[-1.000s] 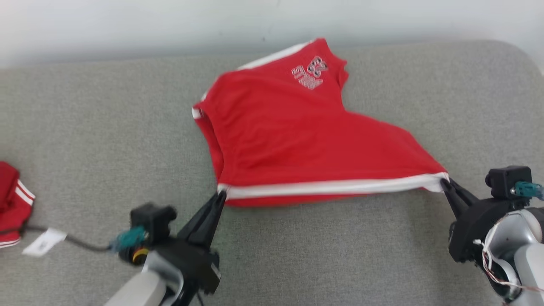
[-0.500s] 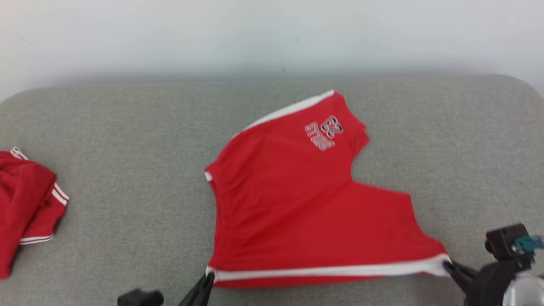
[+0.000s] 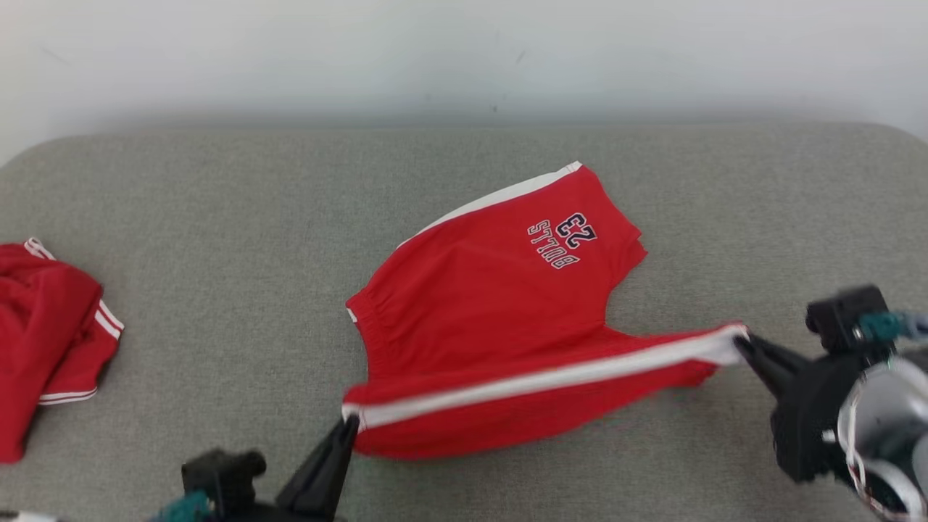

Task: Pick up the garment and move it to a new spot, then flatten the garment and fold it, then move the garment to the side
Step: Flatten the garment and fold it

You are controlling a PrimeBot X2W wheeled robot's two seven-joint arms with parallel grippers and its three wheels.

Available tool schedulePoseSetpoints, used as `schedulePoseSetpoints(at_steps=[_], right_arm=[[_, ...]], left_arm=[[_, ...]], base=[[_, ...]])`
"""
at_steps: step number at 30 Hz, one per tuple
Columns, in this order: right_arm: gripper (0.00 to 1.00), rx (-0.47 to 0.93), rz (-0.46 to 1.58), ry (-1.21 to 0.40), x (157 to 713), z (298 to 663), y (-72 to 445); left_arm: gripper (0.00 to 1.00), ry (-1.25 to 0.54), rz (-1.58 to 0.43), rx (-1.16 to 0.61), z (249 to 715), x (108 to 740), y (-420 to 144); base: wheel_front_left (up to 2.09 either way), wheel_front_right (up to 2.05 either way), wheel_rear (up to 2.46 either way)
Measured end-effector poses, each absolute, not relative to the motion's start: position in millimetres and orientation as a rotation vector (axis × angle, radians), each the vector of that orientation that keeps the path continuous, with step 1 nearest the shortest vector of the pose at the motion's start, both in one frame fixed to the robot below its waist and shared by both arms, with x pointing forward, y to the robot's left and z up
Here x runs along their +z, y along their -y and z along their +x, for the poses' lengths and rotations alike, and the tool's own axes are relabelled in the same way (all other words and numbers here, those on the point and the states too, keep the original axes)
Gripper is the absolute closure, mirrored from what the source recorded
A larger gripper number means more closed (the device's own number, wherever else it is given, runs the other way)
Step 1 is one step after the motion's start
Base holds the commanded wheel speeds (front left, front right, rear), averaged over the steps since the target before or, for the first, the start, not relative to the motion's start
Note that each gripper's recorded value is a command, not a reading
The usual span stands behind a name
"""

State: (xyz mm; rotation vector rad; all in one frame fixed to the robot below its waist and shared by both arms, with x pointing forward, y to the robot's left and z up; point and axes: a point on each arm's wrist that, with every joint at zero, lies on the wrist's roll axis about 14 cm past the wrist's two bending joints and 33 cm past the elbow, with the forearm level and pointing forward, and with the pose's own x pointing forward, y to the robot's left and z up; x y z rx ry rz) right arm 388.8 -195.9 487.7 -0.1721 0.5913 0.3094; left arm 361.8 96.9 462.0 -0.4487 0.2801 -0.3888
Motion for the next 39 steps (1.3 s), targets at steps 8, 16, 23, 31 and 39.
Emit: schedulePoseSetpoints(at_steps=[8, 16, 23, 31, 39], right_arm=[[1.00, 0.378, -0.390, -0.543, 496.8, 473.2, 186.9], [1.00, 0.432, -0.552, -0.495, 491.9, 545.3, 171.1], [1.00, 0.475, -0.584, -0.469, 477.2, 592.7, 149.3], [1.00, 0.515, -0.540, -0.474, 450.9, 626.8, 120.4], [0.00, 0.548, -0.454, -0.481, 427.9, 637.4, 92.6]], left_arm=[[1.00, -0.208, -0.400, -0.348, 423.3, 485.9, -100.0], [1.00, -0.206, -0.436, -0.269, 461.5, 480.6, -95.1], [1.00, -0.230, -0.426, -0.196, 483.7, 465.2, -102.6], [1.00, -0.258, -0.410, -0.140, 498.0, 449.5, -116.3], [0.00, -0.233, -0.412, -0.077, 505.1, 444.3, -134.7]], base=[[0.00, 0.00, 0.00], [0.00, 0.00, 0.00], [0.00, 0.00, 0.00], [0.00, 0.00, 0.00], [0.00, 0.00, 0.00]])
